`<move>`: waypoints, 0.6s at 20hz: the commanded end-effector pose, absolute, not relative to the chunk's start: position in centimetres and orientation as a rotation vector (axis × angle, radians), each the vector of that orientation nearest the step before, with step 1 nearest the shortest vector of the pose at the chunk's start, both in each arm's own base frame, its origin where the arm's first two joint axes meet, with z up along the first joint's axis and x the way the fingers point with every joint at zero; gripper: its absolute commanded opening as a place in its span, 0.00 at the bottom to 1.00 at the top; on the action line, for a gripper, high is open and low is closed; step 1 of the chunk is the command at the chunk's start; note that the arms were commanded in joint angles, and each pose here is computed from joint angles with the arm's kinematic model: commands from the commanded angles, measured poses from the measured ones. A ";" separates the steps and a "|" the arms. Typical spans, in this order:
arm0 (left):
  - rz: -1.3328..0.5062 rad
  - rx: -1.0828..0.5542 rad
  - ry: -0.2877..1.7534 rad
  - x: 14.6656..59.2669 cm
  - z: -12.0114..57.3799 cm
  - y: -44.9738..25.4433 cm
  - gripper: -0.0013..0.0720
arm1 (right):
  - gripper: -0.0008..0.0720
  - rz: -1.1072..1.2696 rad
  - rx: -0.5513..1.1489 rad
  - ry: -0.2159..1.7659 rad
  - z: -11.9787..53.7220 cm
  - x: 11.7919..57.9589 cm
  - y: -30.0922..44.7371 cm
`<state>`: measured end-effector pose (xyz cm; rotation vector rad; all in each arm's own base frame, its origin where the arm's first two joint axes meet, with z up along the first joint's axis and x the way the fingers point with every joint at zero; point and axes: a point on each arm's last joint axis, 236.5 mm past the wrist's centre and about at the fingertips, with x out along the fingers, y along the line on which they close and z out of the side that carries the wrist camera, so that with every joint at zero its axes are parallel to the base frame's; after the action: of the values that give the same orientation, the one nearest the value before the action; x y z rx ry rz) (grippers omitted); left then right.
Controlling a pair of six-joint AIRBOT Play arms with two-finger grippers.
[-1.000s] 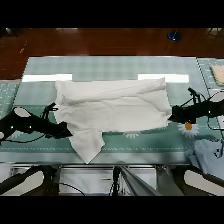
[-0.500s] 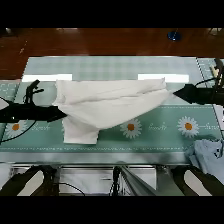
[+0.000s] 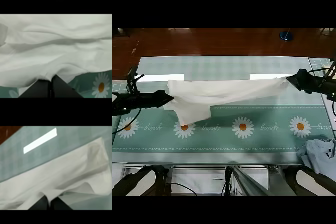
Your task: Fold the shirts.
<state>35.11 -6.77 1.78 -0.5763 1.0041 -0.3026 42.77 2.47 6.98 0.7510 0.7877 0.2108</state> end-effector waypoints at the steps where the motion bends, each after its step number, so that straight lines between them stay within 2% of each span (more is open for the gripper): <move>1: -0.254 -0.644 0.921 38.3 2.3 -5.3 0.06 | 0.04 0.200 0.768 0.751 7.1 46.0 1.6; 6: -0.239 -0.640 0.885 42.3 2.9 -4.2 0.06 | 0.04 0.224 0.650 0.773 5.9 49.6 3.1; 12: -0.296 -0.607 0.841 47.6 4.8 -4.9 0.06 | 0.04 0.192 0.529 0.839 1.5 50.3 3.5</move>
<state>45.23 -4.86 4.08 -0.6171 0.8634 -0.2783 49.78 3.85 3.34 0.6102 0.8174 0.2148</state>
